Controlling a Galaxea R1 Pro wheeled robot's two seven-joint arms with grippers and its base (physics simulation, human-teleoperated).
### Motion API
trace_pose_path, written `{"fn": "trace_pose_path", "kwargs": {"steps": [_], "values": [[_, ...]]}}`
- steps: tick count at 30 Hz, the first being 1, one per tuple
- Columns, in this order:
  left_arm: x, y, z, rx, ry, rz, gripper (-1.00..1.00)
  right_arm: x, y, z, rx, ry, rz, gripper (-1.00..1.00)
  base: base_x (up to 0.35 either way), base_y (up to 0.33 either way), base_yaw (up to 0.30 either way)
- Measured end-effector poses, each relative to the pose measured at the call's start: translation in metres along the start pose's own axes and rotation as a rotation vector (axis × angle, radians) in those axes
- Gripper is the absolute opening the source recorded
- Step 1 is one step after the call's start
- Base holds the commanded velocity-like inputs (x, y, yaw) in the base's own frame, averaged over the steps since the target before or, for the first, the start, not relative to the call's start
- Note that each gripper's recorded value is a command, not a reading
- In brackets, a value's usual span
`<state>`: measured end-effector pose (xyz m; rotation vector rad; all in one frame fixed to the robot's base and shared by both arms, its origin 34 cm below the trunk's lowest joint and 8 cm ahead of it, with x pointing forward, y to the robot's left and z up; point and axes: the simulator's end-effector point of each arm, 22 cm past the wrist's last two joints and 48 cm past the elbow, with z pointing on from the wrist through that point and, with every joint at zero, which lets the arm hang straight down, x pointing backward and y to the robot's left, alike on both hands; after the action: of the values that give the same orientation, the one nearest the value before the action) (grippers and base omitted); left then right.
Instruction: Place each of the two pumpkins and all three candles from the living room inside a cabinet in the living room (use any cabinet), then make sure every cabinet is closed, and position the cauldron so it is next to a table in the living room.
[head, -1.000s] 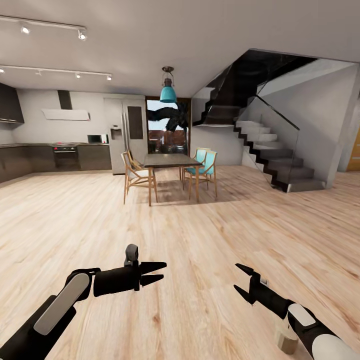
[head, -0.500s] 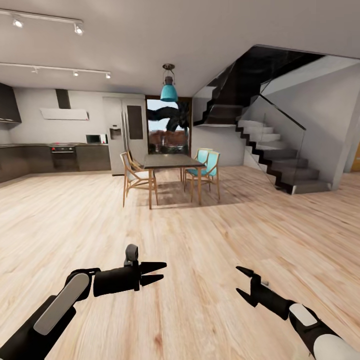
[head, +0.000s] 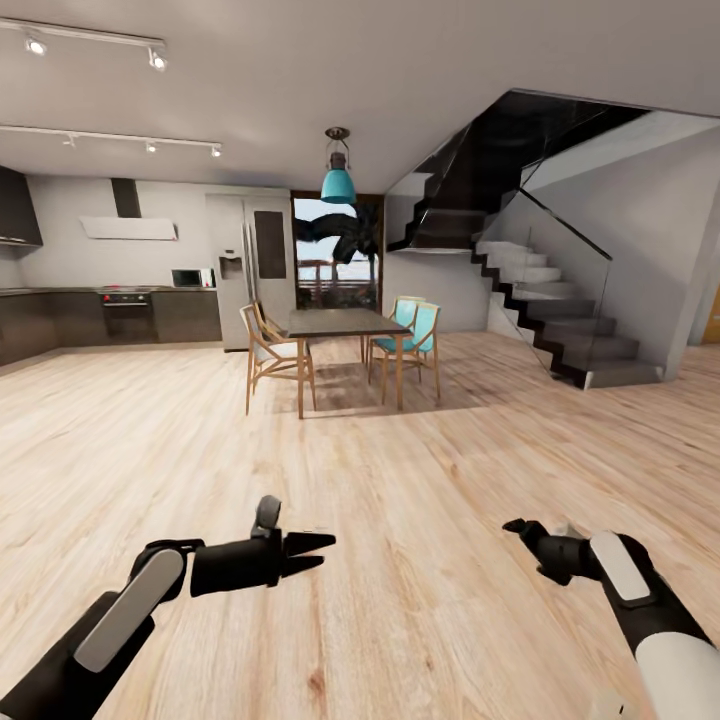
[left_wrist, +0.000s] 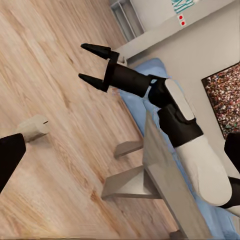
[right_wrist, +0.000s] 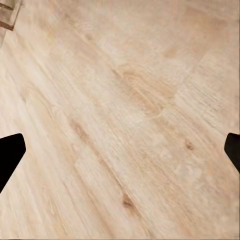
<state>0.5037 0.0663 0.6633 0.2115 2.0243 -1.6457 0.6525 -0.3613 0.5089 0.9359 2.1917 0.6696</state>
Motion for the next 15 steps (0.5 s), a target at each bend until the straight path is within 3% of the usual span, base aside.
{"fn": "trace_pose_path", "kwargs": {"steps": [2, 4, 6, 10, 15], "values": [[0.002, 0.005, 0.002, -0.022, 0.006, 0.015, 1.00, -0.021, 0.002, -0.014, 0.064, -0.061, -0.049, 1.00, 0.000, 0.000, 0.000], [0.002, 0.008, 0.003, -0.036, 0.008, 0.024, 1.00, -0.035, -0.013, -0.024, 0.175, -0.102, -0.083, 1.00, 0.000, 0.000, 0.000], [0.002, 0.011, 0.003, -0.052, 0.006, 0.028, 1.00, -0.041, -0.032, -0.033, 0.290, -0.124, -0.108, 1.00, 0.000, 0.000, 0.000], [0.000, 0.025, 0.002, -0.115, 0.001, 0.028, 1.00, -0.041, -0.051, -0.041, 0.434, -0.135, -0.169, 1.00, 0.000, 0.000, 0.000], [-0.001, 0.030, 0.001, -0.138, -0.001, 0.026, 1.00, -0.047, -0.096, -0.071, 0.701, -0.168, -0.167, 1.00, 0.000, 0.000, 0.000]]}}
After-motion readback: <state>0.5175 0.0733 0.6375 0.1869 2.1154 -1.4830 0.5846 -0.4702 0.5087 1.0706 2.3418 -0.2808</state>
